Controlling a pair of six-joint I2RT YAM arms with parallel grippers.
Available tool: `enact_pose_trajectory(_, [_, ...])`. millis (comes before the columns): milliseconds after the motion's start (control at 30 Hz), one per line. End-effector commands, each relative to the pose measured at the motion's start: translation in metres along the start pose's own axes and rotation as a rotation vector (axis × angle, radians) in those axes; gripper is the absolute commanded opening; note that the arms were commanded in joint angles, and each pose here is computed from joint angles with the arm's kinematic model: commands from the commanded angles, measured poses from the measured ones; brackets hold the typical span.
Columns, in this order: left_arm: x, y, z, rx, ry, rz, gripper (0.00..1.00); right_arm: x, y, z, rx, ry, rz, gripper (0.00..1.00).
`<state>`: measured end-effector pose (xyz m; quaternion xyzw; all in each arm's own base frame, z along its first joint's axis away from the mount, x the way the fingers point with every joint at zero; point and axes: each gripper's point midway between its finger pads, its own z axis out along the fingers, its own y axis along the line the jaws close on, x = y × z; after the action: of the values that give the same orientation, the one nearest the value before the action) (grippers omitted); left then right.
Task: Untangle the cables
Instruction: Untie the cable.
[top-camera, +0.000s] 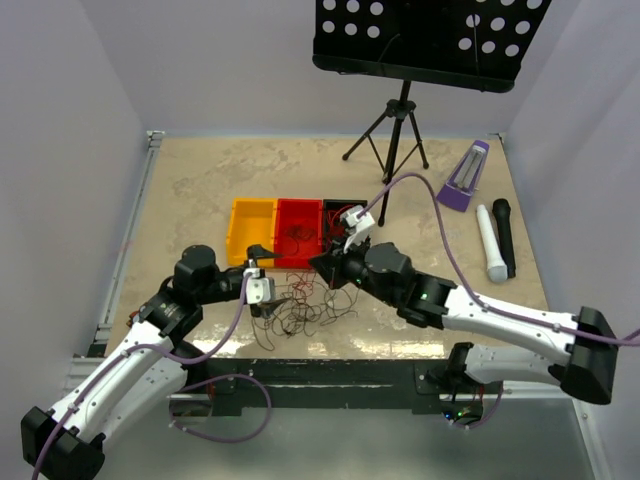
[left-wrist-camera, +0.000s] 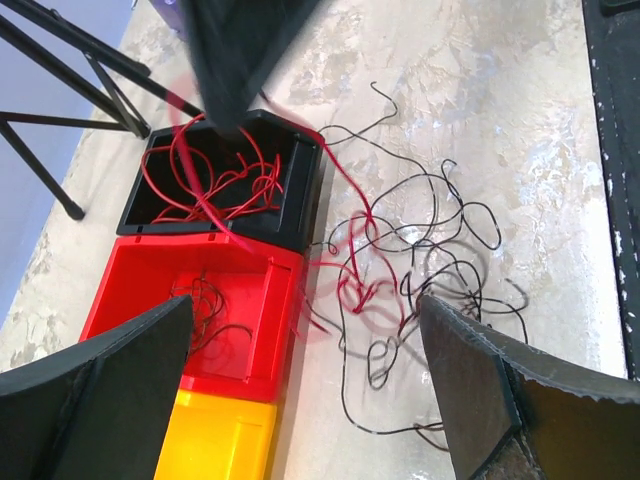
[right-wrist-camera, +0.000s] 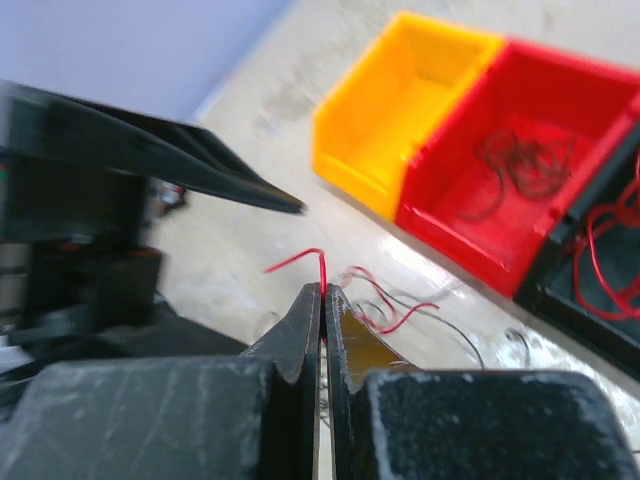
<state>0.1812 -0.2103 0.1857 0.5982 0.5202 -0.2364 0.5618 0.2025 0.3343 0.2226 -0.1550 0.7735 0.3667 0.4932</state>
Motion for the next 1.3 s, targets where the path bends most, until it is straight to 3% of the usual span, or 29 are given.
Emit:
enact_pose_trajectory(0, [-0.024,0.007,-0.001,-0.005,-0.08,0.026,1.0,-0.045,0.032,-0.035,-0.121,-0.058,-0.014,0.0])
enact_pose_trajectory(400, [-0.078,0.003,-0.003,0.103,-0.237,-0.076,1.0,-0.127,0.093,-0.087,-0.357,-0.22,-0.002,0.0])
enact_pose_trajectory(867, [-0.158,0.008,-0.019,0.189,-0.474,-0.275,1.0,-0.1,0.114,-0.06,-0.364,-0.141,-0.046,0.0])
enact_pose_trajectory(1033, [-0.16,-0.009,-0.021,0.303,-0.489,-0.292,0.93,-0.106,0.127,-0.056,-0.377,-0.171,-0.041,0.0])
enact_pose_trajectory(1267, [-0.133,-0.031,-0.016,0.388,-0.418,-0.281,0.93,-0.131,0.142,-0.065,-0.39,-0.24,-0.04,0.0])
